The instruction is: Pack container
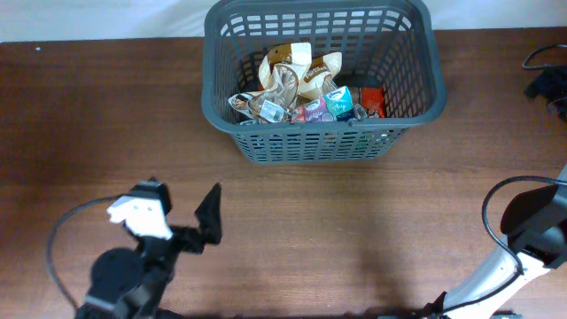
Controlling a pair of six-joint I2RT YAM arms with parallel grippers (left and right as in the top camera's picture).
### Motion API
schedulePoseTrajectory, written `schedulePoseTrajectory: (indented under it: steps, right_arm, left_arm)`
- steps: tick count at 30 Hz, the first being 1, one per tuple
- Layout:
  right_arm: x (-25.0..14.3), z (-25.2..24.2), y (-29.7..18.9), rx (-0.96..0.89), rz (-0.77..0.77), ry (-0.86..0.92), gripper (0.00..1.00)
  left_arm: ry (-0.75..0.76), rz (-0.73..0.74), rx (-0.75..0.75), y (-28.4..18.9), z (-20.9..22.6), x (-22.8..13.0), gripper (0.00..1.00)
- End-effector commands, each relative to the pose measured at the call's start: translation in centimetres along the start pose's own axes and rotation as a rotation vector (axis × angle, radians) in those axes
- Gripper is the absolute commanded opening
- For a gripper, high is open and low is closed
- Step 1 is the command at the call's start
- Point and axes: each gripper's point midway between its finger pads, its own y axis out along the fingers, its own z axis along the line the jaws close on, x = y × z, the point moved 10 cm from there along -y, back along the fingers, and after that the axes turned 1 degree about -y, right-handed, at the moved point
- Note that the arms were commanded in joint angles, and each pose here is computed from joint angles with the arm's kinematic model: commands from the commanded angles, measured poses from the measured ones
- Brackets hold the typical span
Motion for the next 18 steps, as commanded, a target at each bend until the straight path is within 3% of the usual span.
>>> schedulePoseTrajectory:
  steps: [1, 8, 18]
  right_arm:
    - [0.0, -0.4, -0.4, -0.013, -0.011, 0.017, 0.99]
    - [0.0, -0.4, -0.4, -0.013, -0.011, 0.017, 0.99]
    - [0.0, -0.4, -0.4, -0.013, -0.011, 0.017, 0.99]
  left_arm:
    - [0.070, -0.021, 0.013, 1.8, 0.5, -2.2, 1.00]
    - [0.110, 0.030, 0.025, 3.7, 1.4, -6.3, 0.99]
    - [0.239, 0.045, 0.044, 3.0, 3.2, -6.9, 0.99]
